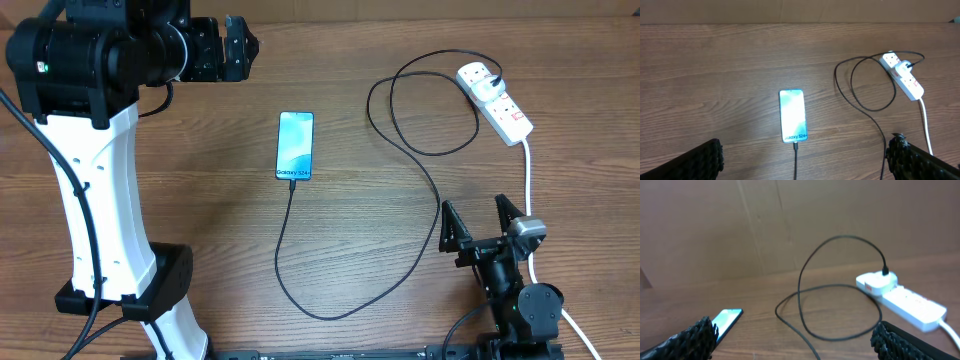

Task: Plug charger to phone and switch on socket

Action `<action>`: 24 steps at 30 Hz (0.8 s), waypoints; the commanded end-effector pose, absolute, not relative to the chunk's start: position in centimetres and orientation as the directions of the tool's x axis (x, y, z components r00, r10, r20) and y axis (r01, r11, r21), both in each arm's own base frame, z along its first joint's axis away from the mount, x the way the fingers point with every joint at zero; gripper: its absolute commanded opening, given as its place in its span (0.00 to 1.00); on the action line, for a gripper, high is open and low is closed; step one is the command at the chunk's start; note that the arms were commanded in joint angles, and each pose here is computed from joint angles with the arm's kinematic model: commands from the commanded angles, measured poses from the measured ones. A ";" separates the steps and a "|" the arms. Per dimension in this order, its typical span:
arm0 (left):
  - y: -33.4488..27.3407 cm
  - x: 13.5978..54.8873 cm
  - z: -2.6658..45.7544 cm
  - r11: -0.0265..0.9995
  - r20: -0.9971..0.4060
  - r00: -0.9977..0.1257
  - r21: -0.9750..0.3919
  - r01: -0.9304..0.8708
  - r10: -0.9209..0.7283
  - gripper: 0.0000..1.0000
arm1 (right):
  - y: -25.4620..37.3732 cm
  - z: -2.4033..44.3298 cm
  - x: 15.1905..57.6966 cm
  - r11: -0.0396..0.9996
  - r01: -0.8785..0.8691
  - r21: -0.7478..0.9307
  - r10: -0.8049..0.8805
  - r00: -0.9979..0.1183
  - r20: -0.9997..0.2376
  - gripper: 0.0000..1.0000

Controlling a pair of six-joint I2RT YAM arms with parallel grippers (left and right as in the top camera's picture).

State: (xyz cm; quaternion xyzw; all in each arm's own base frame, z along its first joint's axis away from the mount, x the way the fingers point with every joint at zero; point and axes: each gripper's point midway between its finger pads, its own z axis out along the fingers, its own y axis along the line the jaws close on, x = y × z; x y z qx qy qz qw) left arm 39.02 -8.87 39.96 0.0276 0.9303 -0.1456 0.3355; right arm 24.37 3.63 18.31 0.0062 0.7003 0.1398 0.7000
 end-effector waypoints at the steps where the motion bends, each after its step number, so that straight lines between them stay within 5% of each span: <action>1: -8.9 39.2 39.6 0.958 -0.626 -0.779 -0.248 0.146 -0.044 1.00 | 4.1 18.2 24.2 0.964 -0.216 0.156 0.159 -0.007 -0.987 1.00; 24: -8.9 39.2 39.6 0.958 -0.626 -0.779 -0.248 0.146 -0.044 1.00 | 2.8 17.0 24.5 0.990 -0.135 0.044 0.040 -0.029 -0.999 1.00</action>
